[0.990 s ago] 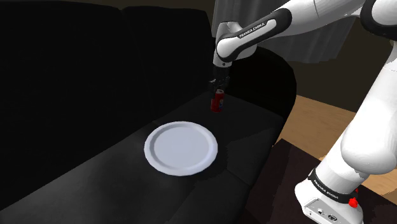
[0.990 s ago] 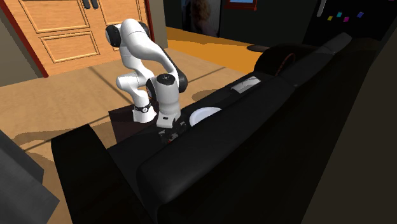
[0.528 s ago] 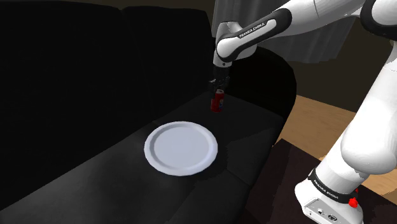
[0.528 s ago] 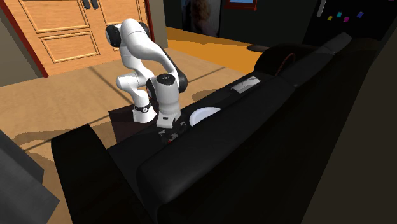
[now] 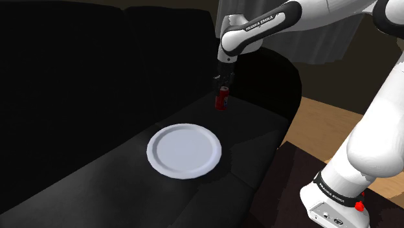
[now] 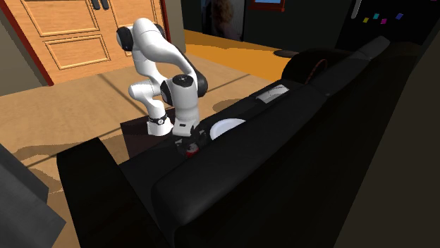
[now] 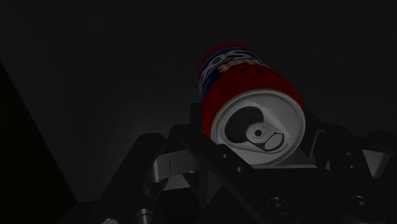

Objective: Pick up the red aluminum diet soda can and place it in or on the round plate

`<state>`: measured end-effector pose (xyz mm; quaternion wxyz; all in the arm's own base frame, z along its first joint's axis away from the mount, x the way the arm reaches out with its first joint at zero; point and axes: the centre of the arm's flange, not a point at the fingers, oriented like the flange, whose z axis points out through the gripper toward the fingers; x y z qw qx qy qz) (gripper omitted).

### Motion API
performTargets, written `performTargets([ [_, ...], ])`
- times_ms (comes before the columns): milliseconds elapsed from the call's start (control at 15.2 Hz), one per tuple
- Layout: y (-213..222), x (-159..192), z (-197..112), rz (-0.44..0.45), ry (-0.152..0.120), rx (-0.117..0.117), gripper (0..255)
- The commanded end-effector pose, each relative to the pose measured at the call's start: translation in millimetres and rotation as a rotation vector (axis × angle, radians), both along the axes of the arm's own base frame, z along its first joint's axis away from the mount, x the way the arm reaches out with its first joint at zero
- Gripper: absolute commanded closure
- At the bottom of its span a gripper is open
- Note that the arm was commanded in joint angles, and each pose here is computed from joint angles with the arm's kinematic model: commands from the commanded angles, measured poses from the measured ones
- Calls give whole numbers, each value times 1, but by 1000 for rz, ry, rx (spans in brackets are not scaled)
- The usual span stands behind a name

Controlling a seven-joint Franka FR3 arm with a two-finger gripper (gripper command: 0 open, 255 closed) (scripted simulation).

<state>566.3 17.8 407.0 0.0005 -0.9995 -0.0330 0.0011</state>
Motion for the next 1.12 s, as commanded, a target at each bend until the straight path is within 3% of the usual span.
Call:
performTargets([
  [0,0,0,11,0,0,0,255],
  [660,0,0,61,0,0,0,255],
  [1056,75,-26,69,0,0,0,255],
])
